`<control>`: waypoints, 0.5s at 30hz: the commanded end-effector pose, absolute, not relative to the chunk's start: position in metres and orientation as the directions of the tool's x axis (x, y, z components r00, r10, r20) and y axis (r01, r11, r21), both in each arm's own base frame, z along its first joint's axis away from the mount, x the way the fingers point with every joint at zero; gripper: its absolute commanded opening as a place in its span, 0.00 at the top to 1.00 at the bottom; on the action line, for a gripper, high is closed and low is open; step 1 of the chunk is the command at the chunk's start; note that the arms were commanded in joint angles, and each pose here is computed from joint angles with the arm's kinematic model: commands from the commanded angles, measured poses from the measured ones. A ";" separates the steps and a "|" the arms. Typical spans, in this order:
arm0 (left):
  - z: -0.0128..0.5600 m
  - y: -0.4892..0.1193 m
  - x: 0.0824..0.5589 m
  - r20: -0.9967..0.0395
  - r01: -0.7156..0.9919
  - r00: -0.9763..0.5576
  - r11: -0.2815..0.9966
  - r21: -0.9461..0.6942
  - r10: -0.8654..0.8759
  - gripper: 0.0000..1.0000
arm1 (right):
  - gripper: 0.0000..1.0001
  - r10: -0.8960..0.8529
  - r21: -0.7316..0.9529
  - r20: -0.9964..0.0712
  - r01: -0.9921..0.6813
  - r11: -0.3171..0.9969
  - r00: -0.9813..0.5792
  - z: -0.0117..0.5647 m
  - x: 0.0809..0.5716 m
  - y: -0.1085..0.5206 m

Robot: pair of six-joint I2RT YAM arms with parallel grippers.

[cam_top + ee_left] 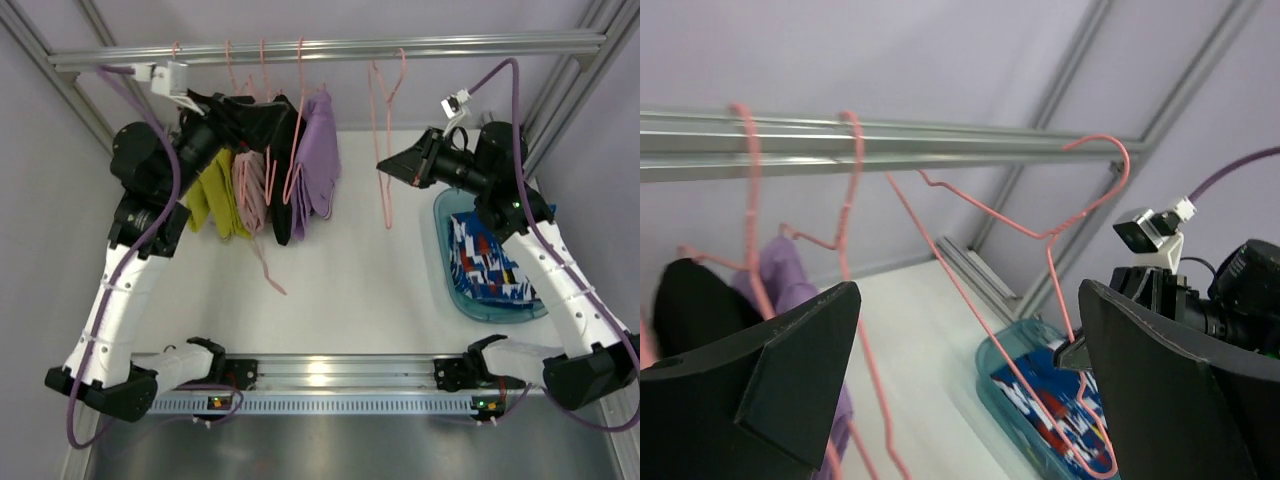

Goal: Remove the trousers from the hanger

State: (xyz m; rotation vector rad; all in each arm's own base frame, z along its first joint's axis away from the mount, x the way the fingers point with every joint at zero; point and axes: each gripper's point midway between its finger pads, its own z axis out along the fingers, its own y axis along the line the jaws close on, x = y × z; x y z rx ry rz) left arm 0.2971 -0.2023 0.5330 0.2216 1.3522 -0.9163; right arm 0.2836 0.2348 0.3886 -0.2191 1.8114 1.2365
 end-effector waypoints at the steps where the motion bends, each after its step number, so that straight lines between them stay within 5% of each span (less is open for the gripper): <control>1: 0.566 -0.160 0.282 -0.833 0.655 0.016 0.636 -0.409 -0.553 0.03 | 1.00 0.372 0.615 -0.788 -0.620 0.487 -0.490 0.433 0.297 0.244; 15: 0.555 -0.068 0.263 -0.758 0.453 0.144 0.724 -0.521 -0.636 0.06 | 1.00 0.334 0.608 -0.785 -0.544 0.578 -0.522 0.427 0.375 0.294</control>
